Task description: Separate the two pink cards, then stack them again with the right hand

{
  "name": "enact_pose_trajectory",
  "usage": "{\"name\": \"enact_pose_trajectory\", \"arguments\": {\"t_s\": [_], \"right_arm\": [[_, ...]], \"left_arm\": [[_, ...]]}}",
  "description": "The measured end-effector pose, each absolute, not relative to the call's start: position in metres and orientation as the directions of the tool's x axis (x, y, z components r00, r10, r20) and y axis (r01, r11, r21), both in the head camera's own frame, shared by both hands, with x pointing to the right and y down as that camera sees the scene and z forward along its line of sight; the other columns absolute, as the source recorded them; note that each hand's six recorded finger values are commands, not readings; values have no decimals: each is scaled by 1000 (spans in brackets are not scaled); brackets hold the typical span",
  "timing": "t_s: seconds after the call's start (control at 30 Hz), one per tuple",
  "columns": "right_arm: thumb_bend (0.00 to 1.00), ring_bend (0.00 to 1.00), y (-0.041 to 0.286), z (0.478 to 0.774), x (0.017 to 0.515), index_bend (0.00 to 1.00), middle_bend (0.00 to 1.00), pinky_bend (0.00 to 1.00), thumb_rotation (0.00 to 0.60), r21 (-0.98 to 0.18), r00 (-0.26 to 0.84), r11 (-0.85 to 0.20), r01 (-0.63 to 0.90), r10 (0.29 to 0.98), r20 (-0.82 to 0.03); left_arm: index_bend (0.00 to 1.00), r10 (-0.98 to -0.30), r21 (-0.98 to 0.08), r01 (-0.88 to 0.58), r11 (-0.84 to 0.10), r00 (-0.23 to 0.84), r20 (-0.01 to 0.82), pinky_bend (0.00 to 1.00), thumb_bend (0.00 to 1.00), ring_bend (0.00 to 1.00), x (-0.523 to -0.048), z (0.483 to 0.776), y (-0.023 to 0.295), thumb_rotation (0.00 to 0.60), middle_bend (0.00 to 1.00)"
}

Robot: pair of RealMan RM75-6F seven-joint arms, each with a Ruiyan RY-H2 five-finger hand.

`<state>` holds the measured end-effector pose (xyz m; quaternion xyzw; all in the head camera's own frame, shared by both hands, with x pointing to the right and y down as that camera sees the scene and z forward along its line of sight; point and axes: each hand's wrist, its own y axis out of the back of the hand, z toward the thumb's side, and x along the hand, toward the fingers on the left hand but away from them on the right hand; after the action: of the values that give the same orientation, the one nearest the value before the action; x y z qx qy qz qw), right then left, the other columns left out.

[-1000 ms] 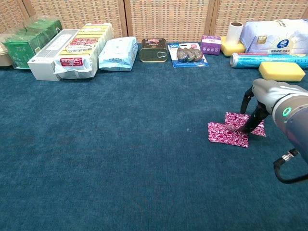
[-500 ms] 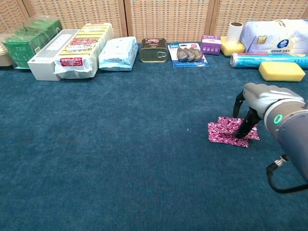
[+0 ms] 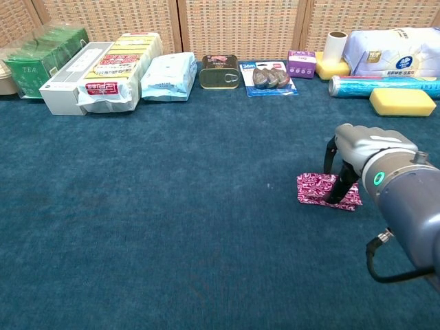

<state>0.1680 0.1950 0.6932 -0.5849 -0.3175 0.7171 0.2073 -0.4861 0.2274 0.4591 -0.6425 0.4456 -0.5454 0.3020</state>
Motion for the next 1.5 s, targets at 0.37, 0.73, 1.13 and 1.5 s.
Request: {"name": "enact_pose_trajectory", "arguments": {"t_s": [0.37, 0.73, 1.13, 1.5], "right_arm": [[314, 0, 196, 689, 165, 349, 0, 79, 600, -689, -203, -720, 81, 665, -719], [314, 0, 198, 691, 164, 350, 0, 78, 600, -689, -208, -720, 82, 664, -718], [315, 0, 204, 693, 158, 343, 0, 79, 600, -682, -208, -722, 115, 654, -727], [313, 0, 206, 694, 156, 334, 0, 79, 600, -680, -209, -721, 135, 650, -731]], "left_arm": [[0, -901, -874, -239, -422, 9, 433, 58, 102, 0, -485, 460, 228, 600, 0], [0, -904, -875, -245, -417, 9, 428, 58, 103, 0, -487, 458, 228, 600, 0], [0, -904, -876, -247, -415, 7, 427, 58, 102, 0, -487, 458, 228, 600, 0], [0, -905, -876, -248, -414, 6, 426, 58, 103, 0, -488, 457, 228, 600, 0]]}}
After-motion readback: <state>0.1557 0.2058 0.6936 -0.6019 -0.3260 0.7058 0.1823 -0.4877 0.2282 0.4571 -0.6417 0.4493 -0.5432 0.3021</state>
